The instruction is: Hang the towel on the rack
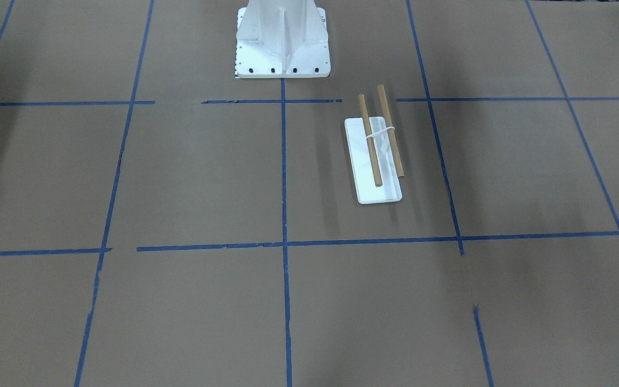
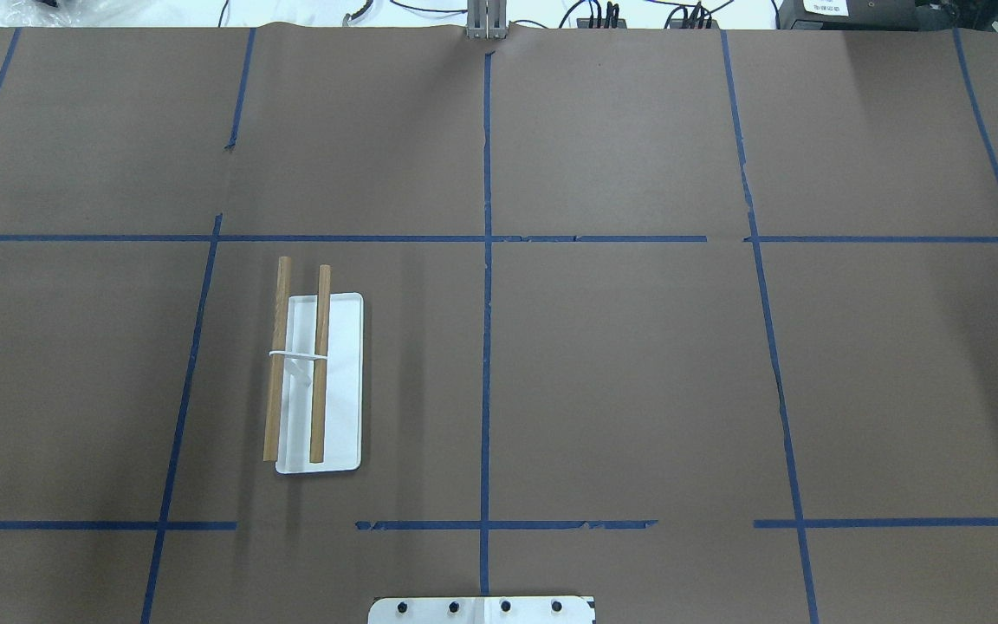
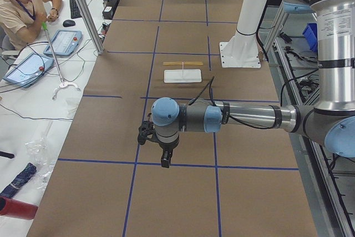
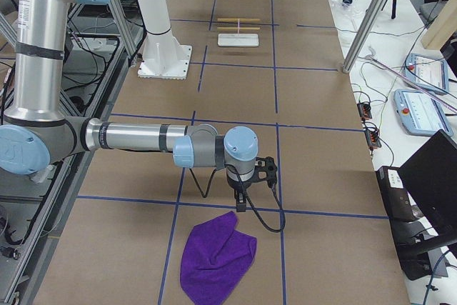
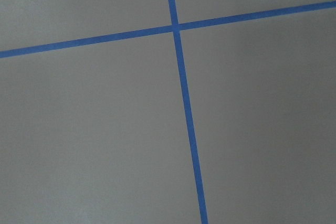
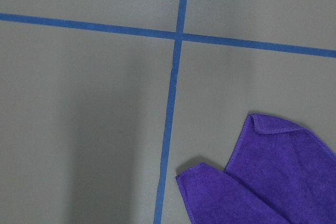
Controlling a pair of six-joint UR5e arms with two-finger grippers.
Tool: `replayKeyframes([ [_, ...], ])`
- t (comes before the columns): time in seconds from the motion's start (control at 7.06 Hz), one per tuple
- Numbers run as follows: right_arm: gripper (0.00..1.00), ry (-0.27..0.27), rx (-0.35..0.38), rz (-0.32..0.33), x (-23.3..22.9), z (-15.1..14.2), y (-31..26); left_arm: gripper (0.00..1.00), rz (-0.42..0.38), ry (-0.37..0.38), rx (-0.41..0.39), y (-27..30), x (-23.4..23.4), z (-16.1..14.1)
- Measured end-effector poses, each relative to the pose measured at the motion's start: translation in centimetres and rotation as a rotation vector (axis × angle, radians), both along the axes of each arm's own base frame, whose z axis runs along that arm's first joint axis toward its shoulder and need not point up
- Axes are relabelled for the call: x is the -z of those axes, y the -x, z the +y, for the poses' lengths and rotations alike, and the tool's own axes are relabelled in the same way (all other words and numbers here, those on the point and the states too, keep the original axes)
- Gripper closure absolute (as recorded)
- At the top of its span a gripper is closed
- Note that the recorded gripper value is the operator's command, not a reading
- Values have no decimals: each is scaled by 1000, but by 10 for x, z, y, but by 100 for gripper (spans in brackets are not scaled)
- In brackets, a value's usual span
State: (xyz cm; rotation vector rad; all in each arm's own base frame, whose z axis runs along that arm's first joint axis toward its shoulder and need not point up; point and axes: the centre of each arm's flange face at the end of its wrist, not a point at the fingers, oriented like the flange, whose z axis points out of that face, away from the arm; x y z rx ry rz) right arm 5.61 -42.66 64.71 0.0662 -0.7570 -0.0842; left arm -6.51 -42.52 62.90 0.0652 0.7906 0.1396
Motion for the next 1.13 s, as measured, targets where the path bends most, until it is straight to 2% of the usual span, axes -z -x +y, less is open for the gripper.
replayKeyframes([
  [0.42, 0, -13, 4, 3, 2, -1, 0, 0, -1, -6, 0, 0, 3, 0],
  [0.85, 0, -130, 4, -6, 12, 0, 1, 0, -20, -69, 1, 1, 25, -13],
  [0.99, 0, -162, 6, -27, 20, -2, 3, 0, -20, -110, 0, 1, 40, -20],
  [1.13, 0, -189, 16, -77, 30, -2, 7, 0, -20, -173, -2, 0, 56, -26],
])
